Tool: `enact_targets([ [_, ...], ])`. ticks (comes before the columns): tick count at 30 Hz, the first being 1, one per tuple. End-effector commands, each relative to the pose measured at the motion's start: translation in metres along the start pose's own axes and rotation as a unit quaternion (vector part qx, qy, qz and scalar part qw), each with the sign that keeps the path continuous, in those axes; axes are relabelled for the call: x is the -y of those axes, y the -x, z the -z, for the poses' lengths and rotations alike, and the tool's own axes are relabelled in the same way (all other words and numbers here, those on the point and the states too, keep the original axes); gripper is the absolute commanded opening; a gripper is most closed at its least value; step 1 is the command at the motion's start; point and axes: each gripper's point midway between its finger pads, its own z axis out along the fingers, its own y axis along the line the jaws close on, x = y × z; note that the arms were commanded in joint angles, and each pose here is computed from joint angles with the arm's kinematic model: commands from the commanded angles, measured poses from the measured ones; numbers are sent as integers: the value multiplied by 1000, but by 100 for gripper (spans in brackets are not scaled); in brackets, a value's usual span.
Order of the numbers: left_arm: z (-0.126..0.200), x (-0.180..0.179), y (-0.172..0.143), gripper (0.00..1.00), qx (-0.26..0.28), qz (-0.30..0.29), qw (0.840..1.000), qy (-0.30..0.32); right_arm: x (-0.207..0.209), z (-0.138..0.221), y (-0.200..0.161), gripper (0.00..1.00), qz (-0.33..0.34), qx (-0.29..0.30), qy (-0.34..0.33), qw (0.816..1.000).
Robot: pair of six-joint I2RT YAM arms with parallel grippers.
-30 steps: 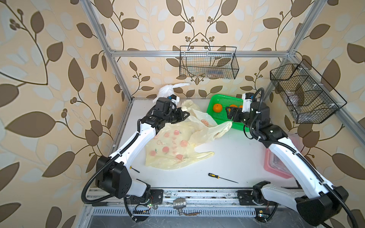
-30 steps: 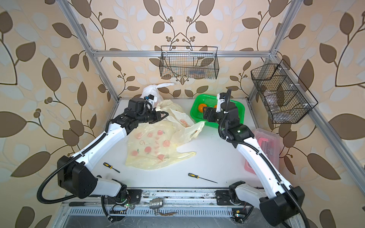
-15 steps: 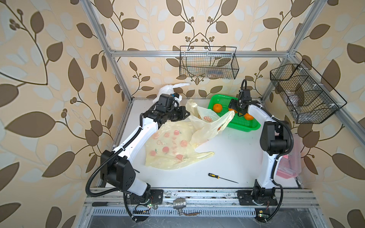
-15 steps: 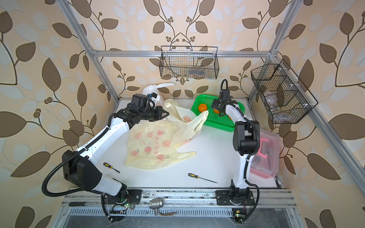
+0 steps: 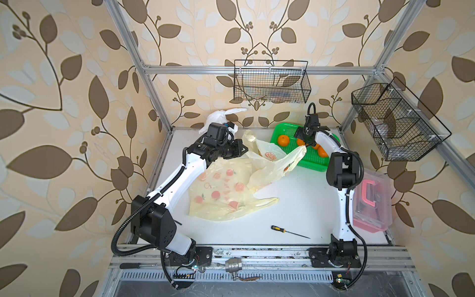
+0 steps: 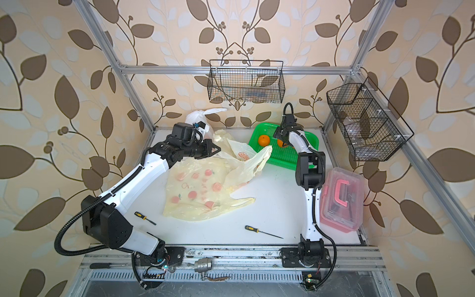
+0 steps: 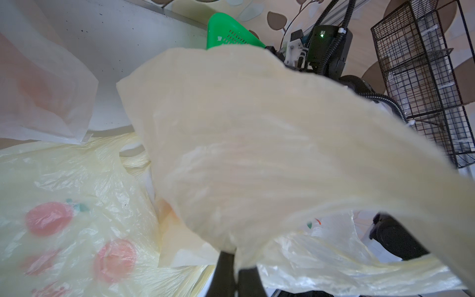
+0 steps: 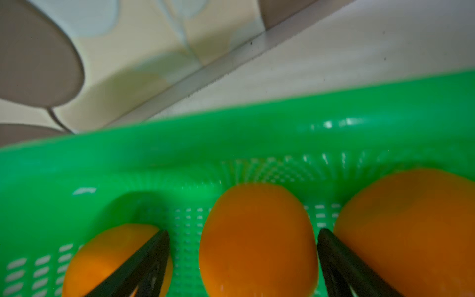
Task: Place the oranges into plastic bags & tie knots
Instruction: Pick up the orange from the basket.
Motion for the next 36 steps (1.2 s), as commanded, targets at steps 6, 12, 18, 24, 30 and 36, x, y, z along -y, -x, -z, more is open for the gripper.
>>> enact_targets([
  [6,1,12,10,0,13,-14,1000,-14,23,-12,-22,88,4,-38,-42,998],
  [12,0,12,9,0,12,-11,1000,-16,22,-8,-27,76,7,-50,-37,998],
  [18,2,15,9,0,13,-9,1000,-24,21,17,-20,58,3,-39,-27,999],
  [24,3,31,11,0,11,-28,998,-48,13,105,7,52,-3,28,26,999],
  [30,-2,57,10,0,2,-67,993,-100,-17,232,-15,44,49,92,178,979],
  [36,-12,61,16,0,-4,-72,991,-113,-78,356,-67,43,149,86,413,895],
])
